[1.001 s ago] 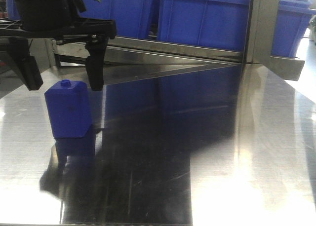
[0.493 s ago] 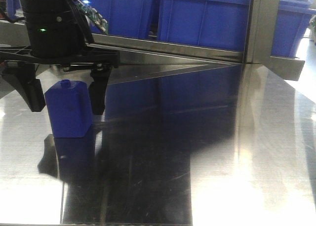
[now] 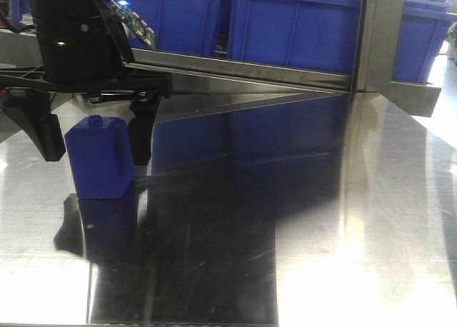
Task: Pick and sort blue part to right shelf
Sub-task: 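Close the left gripper on the blue part and lift it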
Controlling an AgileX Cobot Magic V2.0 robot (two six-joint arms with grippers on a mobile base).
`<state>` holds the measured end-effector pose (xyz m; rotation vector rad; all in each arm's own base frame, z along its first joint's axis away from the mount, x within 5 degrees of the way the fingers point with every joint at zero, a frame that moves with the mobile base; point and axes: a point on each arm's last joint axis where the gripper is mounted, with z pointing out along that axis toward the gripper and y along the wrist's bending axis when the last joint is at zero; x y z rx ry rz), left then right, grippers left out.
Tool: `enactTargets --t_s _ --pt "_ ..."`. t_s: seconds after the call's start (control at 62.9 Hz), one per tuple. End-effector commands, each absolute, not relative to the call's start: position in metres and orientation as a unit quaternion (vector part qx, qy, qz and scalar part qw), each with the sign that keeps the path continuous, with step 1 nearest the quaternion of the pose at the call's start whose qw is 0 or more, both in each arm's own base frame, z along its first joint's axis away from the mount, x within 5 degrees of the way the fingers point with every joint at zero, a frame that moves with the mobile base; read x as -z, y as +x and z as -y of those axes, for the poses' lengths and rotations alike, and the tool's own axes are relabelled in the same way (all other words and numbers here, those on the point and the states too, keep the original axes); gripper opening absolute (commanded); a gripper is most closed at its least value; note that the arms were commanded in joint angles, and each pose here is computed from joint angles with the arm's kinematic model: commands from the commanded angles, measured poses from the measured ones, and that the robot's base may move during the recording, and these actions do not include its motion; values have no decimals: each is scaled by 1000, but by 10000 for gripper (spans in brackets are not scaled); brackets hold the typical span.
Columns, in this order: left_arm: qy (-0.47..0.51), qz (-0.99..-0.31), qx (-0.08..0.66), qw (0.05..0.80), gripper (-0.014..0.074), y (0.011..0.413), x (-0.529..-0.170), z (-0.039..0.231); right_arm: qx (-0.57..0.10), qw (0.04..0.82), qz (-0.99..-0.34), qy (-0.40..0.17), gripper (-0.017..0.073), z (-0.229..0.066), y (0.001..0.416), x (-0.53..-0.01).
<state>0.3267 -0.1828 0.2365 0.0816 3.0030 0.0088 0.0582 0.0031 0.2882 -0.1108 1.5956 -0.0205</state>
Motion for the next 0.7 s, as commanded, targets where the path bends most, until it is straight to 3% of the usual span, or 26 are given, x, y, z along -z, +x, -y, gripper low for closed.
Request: enactTargets --t_s 0.0,0.318,0.683 --pt "18 -994 20 102 568 326 -262 182 13 735 -676 -46 398 -3 57 -305" --pt "17 -994 24 103 406 326 -262 182 13 735 -676 -46 398 -3 57 -305" --pt "16 -994 27 108 323 322 -271 180 13 735 -676 -46 398 -3 57 -305"
